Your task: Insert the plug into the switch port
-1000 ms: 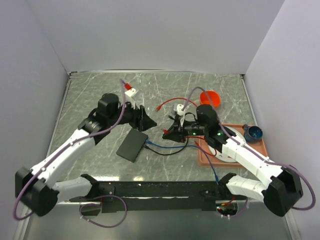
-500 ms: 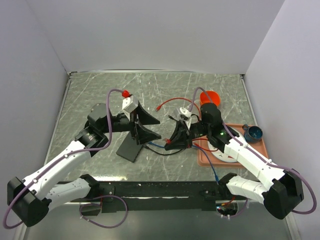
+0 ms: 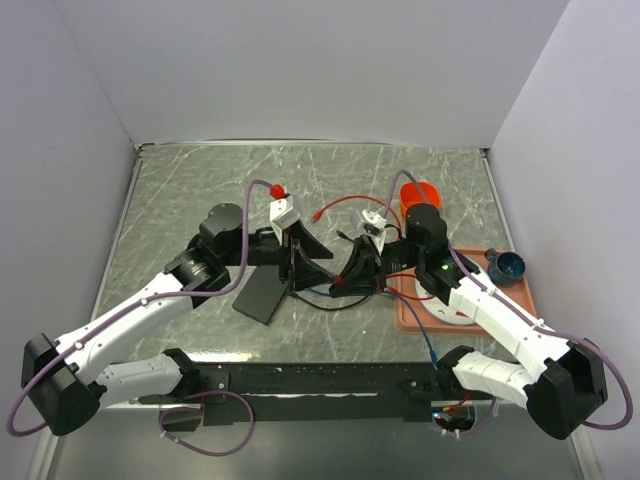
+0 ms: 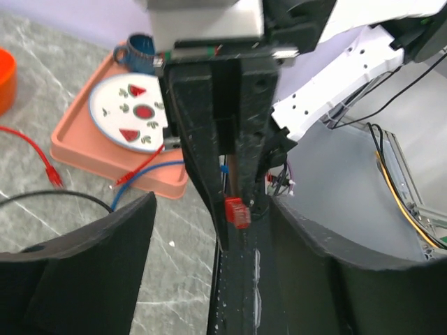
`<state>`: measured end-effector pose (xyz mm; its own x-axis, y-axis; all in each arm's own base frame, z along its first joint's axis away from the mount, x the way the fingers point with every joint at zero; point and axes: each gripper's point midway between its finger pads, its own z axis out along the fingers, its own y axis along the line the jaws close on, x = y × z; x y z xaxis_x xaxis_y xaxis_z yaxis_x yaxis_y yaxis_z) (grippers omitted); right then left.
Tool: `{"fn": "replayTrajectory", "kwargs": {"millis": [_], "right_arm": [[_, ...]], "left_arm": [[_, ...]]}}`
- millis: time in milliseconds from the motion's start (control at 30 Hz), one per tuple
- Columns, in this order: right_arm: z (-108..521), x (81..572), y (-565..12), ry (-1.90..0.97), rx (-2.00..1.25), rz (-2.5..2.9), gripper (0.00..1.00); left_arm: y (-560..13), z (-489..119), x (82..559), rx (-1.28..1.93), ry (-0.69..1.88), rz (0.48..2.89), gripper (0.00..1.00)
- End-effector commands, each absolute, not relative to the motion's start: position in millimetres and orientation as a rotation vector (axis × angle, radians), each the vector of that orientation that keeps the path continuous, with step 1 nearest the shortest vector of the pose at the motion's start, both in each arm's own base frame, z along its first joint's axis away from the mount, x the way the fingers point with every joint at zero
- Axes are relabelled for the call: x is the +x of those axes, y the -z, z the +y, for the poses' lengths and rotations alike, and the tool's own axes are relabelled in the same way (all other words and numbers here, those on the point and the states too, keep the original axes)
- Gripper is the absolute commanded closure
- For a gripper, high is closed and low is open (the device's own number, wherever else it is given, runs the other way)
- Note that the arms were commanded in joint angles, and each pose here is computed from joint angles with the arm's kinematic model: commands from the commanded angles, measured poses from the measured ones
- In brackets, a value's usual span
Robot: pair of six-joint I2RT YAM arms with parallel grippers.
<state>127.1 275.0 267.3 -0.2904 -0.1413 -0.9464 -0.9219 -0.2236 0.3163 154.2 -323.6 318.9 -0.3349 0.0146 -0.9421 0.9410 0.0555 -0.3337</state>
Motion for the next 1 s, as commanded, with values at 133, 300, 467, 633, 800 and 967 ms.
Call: {"fn": "replayTrajectory", "kwargs": {"millis": [133,300,467,633,800,967], "right_arm": [[274.2,127.9,-281.3,-1.564,-1.311,1.333,1.00],[275.3,130.8,-276.7,-1.556,-1.301,1.359,0.85],[272.2,159.9,-270.0,-1.332,-1.159,1.495,0.34],[249.9,194.0,-288.2,-1.032,-0.927,1.531,0.18],[218.8,210.6,-316.1,-0.829,-0.719,1.477,0.18],[212.2,212.0,-321.7,-0.777,-0.679,1.454,0.22]], "left_arm": [[-331.1,-337.5,155.4,1.039,1.400,1.468,0.48],[-342.6,-337.0,158.5,0.981,1.391,1.447,0.99],[-348.2,-333.7,173.8,0.827,1.363,1.512,0.99],[-341.7,-333.7,198.0,0.639,1.318,1.685,0.99],[-336.4,-331.7,216.4,0.499,1.260,1.804,0.99],[-327.9,-328.7,230.3,0.327,1.224,1.933,0.99]]}}
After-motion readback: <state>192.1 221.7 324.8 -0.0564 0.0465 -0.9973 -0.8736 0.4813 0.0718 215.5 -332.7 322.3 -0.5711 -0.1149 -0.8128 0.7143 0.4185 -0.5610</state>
